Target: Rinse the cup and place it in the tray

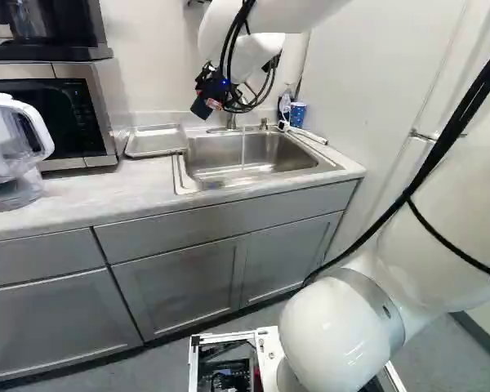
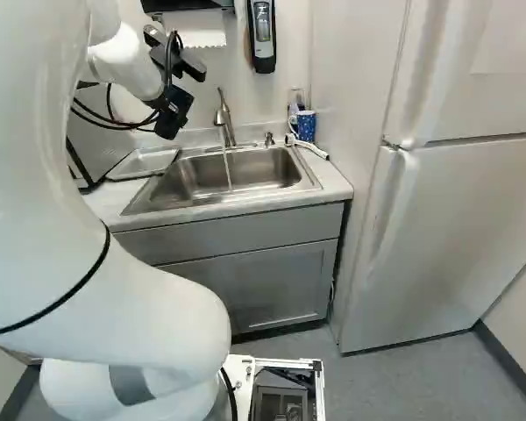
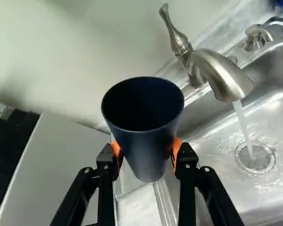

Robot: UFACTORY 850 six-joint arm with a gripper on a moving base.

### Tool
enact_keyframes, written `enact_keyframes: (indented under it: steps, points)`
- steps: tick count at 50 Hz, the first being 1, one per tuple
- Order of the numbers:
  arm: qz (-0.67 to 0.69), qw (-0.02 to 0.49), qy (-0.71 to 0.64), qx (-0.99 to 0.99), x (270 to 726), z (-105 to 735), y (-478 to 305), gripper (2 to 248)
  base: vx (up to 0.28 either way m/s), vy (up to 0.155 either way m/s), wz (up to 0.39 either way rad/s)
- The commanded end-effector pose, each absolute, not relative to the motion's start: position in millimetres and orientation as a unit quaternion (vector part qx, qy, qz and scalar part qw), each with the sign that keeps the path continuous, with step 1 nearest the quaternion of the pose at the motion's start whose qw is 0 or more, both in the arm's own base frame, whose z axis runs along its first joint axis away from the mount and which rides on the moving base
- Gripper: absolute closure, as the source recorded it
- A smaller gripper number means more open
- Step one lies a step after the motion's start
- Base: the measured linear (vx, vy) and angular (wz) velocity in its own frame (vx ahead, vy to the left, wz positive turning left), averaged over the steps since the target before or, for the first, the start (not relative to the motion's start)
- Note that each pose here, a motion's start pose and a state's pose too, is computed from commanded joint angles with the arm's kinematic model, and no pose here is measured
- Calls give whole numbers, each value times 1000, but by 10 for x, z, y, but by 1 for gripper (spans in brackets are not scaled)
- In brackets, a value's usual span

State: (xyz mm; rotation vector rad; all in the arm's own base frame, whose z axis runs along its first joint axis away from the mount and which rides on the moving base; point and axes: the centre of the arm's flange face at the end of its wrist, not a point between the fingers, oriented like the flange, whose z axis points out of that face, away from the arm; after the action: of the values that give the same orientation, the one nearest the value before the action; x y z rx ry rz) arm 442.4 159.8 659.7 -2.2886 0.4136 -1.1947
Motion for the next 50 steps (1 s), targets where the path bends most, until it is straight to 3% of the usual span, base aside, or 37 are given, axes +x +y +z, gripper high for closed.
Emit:
enact_keyframes:
  steps: [50]
  points:
    - [-494,137,-72,-856,4424,6597,1598,129,0,0,0]
